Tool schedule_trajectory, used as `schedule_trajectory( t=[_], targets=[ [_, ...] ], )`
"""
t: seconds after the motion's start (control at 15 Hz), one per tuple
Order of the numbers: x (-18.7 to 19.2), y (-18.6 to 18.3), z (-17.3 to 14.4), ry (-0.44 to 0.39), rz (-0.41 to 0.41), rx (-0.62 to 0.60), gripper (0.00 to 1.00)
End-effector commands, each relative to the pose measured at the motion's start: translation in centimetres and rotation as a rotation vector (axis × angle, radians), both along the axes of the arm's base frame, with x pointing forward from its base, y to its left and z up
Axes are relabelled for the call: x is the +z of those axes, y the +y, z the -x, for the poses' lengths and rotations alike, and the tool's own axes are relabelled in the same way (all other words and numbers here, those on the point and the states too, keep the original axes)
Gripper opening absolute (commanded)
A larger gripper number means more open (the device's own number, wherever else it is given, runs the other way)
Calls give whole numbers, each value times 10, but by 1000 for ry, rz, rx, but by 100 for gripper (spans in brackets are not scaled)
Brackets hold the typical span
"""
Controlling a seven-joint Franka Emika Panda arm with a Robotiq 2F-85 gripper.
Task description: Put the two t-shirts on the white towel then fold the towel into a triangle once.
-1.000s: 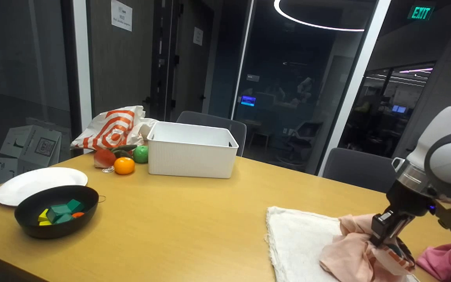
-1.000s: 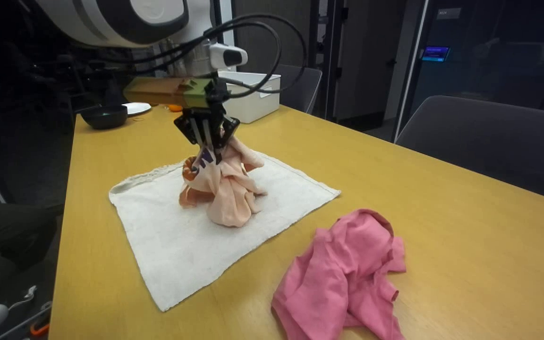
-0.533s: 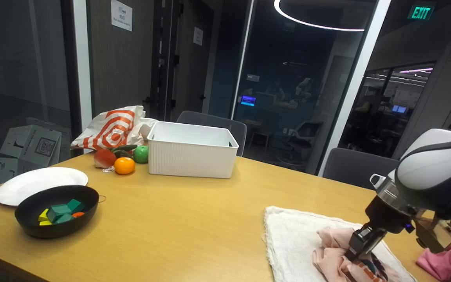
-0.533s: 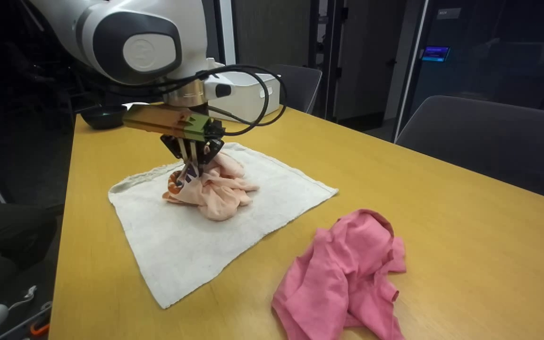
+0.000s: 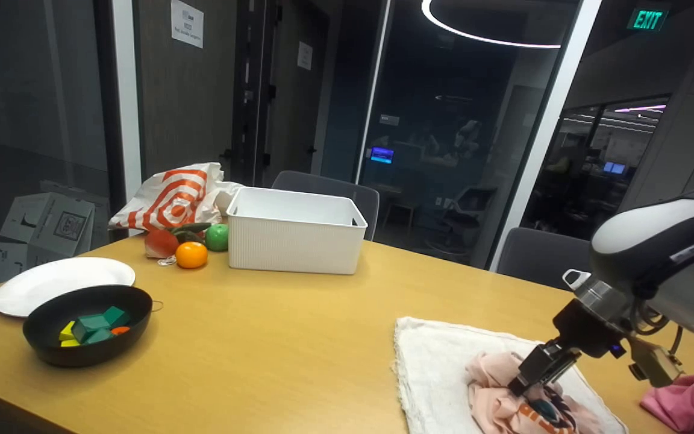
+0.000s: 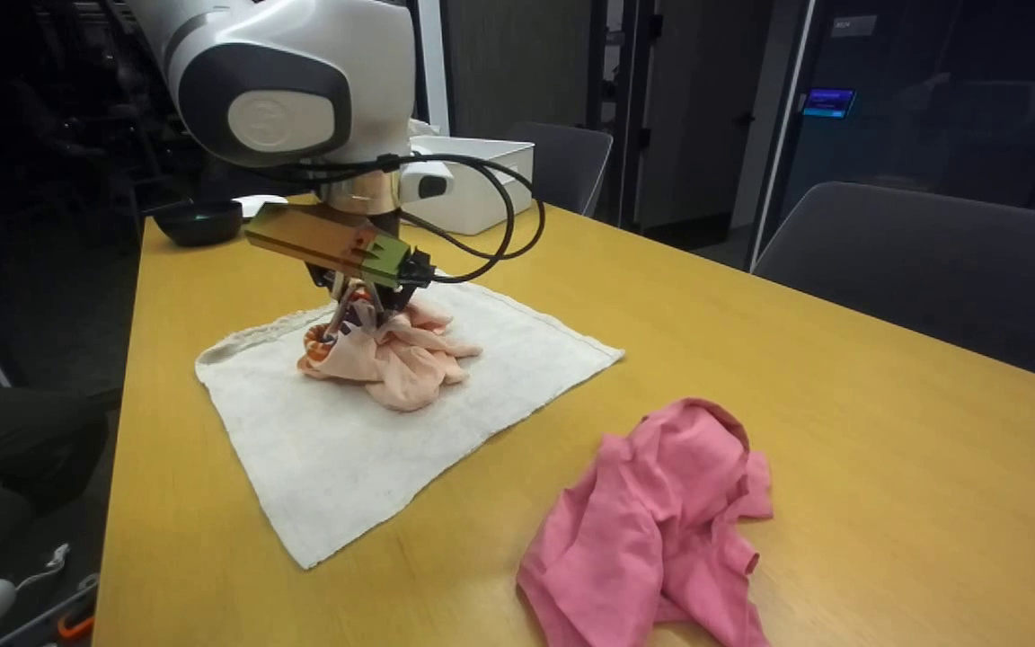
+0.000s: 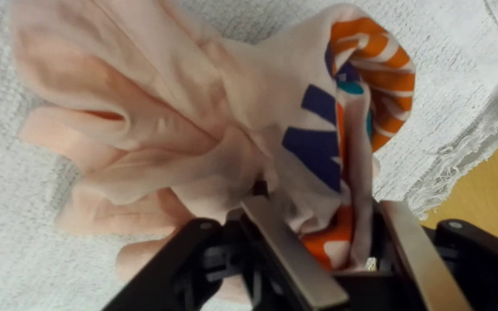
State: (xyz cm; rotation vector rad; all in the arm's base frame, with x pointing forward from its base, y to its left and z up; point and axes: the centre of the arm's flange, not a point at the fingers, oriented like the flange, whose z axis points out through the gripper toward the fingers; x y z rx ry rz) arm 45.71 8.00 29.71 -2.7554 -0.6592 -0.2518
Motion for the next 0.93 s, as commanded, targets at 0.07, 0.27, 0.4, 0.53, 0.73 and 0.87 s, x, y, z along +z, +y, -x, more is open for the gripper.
schedule_trajectory(
  t=[0.07, 0.27, 0.4, 0.53, 0.73, 0.87],
  targets=[
    [28, -25, -10, -22, -4, -18, 89],
    [44, -62, -12, -37, 51, -121, 100],
    [48, -95, -12, -33, 101, -240, 100],
    [52, -128, -11, -23, 136, -352, 100],
    [49, -170, -4, 15, 205, -501, 100],
    [39, -190, -2, 21, 277, -566, 100]
  ],
)
